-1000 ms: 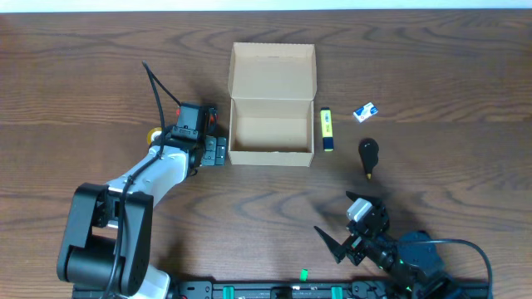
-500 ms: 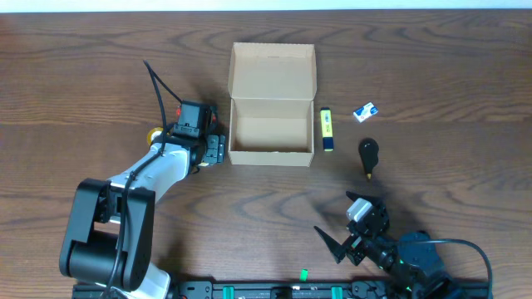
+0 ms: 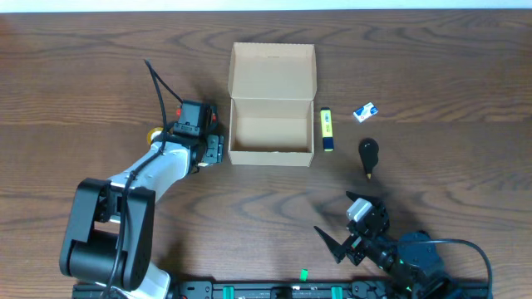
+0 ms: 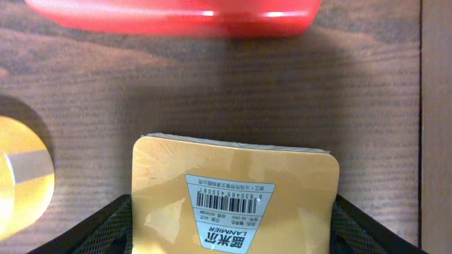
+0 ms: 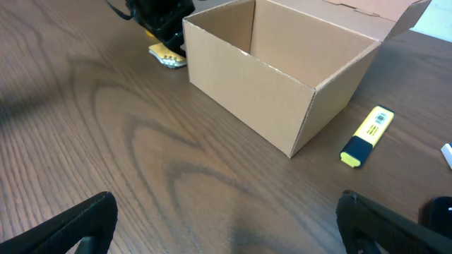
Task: Pack container
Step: 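Lower the left gripper and grasp the yellow tin, then carry the yellow tin with the left gripper into the box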
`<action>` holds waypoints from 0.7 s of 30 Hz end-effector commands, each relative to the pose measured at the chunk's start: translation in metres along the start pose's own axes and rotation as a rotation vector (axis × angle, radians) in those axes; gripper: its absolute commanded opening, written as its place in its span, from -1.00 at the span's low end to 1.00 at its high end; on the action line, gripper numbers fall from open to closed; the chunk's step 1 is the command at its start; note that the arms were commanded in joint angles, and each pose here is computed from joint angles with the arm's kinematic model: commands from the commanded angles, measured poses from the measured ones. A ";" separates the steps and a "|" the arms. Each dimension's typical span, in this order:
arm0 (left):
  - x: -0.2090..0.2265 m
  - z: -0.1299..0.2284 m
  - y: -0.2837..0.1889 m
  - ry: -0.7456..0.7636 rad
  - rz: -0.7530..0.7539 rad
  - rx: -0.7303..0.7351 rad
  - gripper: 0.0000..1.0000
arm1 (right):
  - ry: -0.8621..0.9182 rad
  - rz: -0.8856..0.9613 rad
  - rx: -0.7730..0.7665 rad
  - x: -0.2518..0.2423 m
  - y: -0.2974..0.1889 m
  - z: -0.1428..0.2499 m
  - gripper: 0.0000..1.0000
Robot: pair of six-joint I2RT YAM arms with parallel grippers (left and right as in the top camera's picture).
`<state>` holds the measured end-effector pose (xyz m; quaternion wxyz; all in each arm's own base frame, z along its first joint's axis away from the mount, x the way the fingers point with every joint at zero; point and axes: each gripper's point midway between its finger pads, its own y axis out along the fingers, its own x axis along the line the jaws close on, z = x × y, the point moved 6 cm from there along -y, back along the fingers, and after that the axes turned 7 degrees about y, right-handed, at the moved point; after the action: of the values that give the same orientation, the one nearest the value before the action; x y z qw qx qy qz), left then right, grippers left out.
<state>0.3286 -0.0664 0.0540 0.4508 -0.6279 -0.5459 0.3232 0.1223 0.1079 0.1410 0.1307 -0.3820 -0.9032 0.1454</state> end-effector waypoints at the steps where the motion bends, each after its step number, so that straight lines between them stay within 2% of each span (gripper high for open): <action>1: 0.007 0.006 -0.001 0.007 -0.059 0.041 0.03 | 0.009 -0.012 0.000 0.002 0.000 0.001 0.98; 5: 0.016 -0.008 -0.019 0.004 -0.126 0.010 0.00 | 0.009 -0.012 0.000 0.002 0.000 0.001 0.98; 14: 0.021 -0.036 -0.061 -0.012 -0.131 -0.093 -0.10 | 0.009 -0.012 0.000 0.002 0.000 0.001 0.98; 21: 0.011 -0.071 -0.128 -0.004 -0.078 -0.265 -0.10 | 0.009 -0.012 0.000 0.002 0.000 0.001 0.99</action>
<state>0.3389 -0.0597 0.1616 0.4110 -0.6310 -0.6041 0.2607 0.1223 0.1079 0.1410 0.1307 -0.3820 -0.9032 0.1454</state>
